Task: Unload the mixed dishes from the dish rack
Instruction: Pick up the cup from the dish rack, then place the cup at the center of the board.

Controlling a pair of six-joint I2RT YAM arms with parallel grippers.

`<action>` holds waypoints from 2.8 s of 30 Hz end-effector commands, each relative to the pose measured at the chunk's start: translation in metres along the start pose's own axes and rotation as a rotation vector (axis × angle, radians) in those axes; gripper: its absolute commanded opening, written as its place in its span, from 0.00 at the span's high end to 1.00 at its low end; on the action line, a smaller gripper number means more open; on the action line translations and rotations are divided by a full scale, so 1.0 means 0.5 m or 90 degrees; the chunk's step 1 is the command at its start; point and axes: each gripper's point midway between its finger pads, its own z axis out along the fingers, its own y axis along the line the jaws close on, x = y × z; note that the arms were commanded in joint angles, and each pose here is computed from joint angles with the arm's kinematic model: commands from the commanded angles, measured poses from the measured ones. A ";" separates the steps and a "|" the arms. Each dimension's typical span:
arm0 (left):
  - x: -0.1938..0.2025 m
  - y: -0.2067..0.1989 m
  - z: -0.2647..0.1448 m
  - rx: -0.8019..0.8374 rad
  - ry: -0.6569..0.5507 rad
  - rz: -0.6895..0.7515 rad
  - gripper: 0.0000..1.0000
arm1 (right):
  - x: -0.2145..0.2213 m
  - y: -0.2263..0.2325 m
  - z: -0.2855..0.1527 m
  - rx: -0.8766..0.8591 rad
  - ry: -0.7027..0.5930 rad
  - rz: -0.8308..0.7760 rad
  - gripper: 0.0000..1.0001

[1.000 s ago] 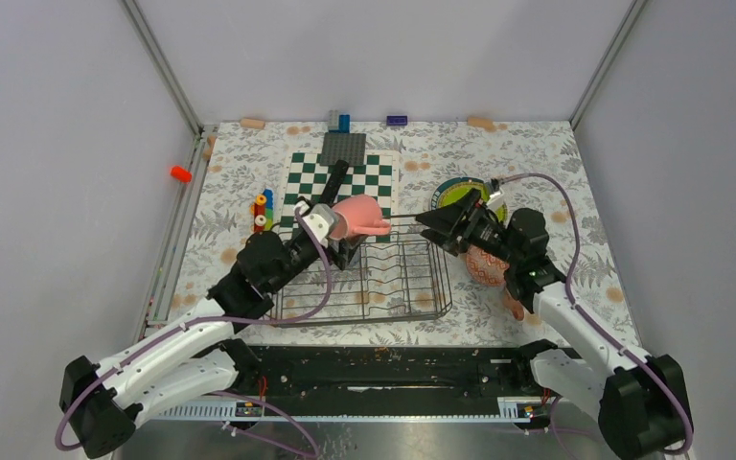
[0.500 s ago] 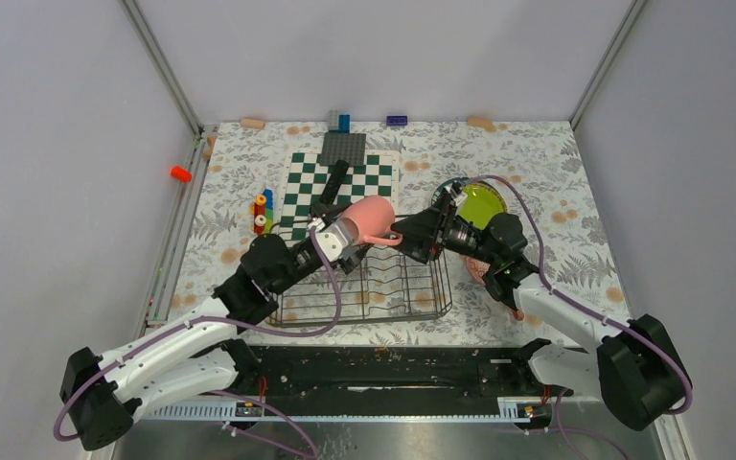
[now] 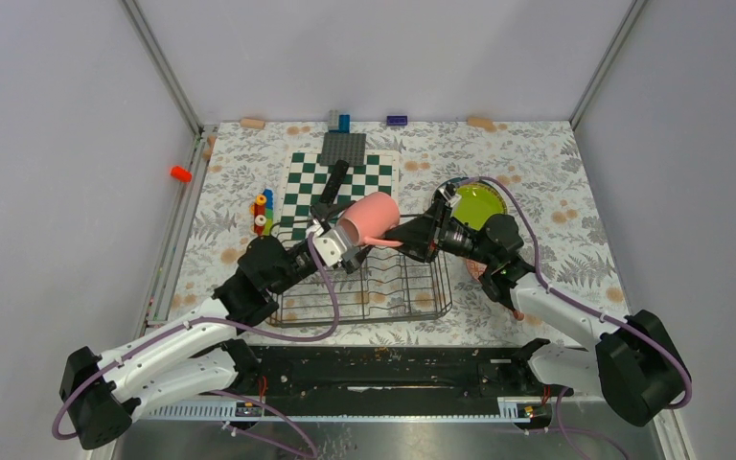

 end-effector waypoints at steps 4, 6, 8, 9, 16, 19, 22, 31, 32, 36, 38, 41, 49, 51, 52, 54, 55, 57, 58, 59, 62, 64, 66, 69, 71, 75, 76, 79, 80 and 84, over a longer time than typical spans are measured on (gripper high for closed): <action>-0.137 0.028 0.001 -0.013 -0.137 0.032 1.00 | 0.029 0.083 0.005 -0.080 0.035 -0.058 0.86; -0.133 0.034 0.000 -0.024 -0.126 0.028 0.80 | 0.032 0.092 0.002 -0.096 0.037 -0.060 1.00; -0.125 0.031 -0.003 -0.020 -0.112 0.026 0.36 | 0.033 0.104 -0.001 -0.116 0.037 -0.061 1.00; -0.121 0.028 -0.004 -0.015 -0.105 0.026 0.08 | 0.034 0.109 -0.002 -0.125 0.036 -0.062 1.00; -0.085 0.000 -0.025 0.025 -0.058 0.018 0.01 | 0.033 0.150 -0.009 -0.166 0.020 -0.092 1.00; -0.063 -0.001 -0.042 0.011 -0.038 -0.002 0.01 | 0.032 0.167 -0.011 -0.173 0.006 -0.119 1.00; -0.029 0.006 -0.058 -0.029 -0.011 -0.047 0.01 | 0.029 0.179 -0.012 -0.166 -0.012 -0.158 1.00; 0.066 -0.007 -0.088 -0.081 0.088 -0.169 0.01 | -0.015 0.172 -0.046 -0.103 -0.129 -0.247 1.00; 0.070 -0.008 -0.090 -0.087 0.092 -0.186 0.01 | -0.024 0.164 -0.054 -0.086 -0.150 -0.259 1.00; 0.073 0.006 -0.108 -0.133 0.105 -0.247 0.01 | -0.053 0.132 -0.097 -0.003 -0.223 -0.329 1.00; 0.073 0.028 -0.123 -0.188 0.113 -0.290 0.01 | -0.063 0.122 -0.132 0.045 -0.274 -0.370 1.00; 0.072 0.062 -0.151 -0.268 0.107 -0.329 0.01 | -0.094 0.087 -0.195 0.155 -0.363 -0.423 1.00; 0.055 0.101 -0.184 -0.359 0.060 -0.401 0.01 | -0.128 -0.010 -0.406 0.462 -0.542 -0.442 1.00; 0.057 0.104 -0.182 -0.366 0.066 -0.405 0.01 | -0.119 -0.017 -0.428 0.500 -0.536 -0.449 1.00; 0.068 0.105 -0.185 -0.378 0.083 -0.406 0.01 | -0.114 -0.023 -0.439 0.519 -0.533 -0.448 1.00; 0.082 0.105 -0.187 -0.391 0.107 -0.408 0.01 | -0.103 -0.035 -0.460 0.558 -0.518 -0.452 1.00; 0.086 0.106 -0.187 -0.396 0.114 -0.406 0.01 | -0.098 -0.044 -0.471 0.580 -0.511 -0.451 1.00; 0.098 0.107 -0.188 -0.405 0.129 -0.401 0.01 | -0.089 -0.064 -0.492 0.627 -0.497 -0.445 1.00; 0.103 0.110 -0.190 -0.415 0.135 -0.398 0.01 | -0.084 -0.073 -0.499 0.645 -0.487 -0.442 1.00; 0.107 0.110 -0.190 -0.419 0.140 -0.397 0.01 | -0.080 -0.084 -0.501 0.658 -0.474 -0.439 1.00; 0.113 0.110 -0.187 -0.421 0.147 -0.394 0.01 | -0.065 -0.115 -0.494 0.675 -0.421 -0.430 1.00; 0.113 0.109 -0.184 -0.418 0.148 -0.393 0.01 | -0.053 -0.130 -0.480 0.672 -0.378 -0.426 1.00; 0.114 0.107 -0.181 -0.415 0.150 -0.392 0.01 | -0.048 -0.142 -0.471 0.673 -0.349 -0.426 1.00; 0.117 0.106 -0.178 -0.413 0.155 -0.389 0.01 | -0.043 -0.158 -0.464 0.679 -0.321 -0.426 1.00; 0.120 0.104 -0.176 -0.411 0.159 -0.389 0.01 | -0.042 -0.168 -0.465 0.686 -0.313 -0.424 1.00; 0.122 0.105 -0.172 -0.414 0.162 -0.387 0.01 | -0.037 -0.199 -0.468 0.701 -0.295 -0.413 1.00; 0.123 0.105 -0.171 -0.413 0.164 -0.386 0.01 | -0.035 -0.208 -0.465 0.701 -0.285 -0.409 1.00; 0.121 0.099 -0.165 -0.398 0.164 -0.386 0.01 | -0.026 -0.234 -0.452 0.691 -0.257 -0.393 1.00; 0.118 0.096 -0.164 -0.391 0.161 -0.387 0.01 | -0.024 -0.241 -0.450 0.692 -0.253 -0.386 1.00; 0.117 0.094 -0.166 -0.385 0.157 -0.388 0.01 | -0.029 -0.270 -0.456 0.714 -0.256 -0.366 1.00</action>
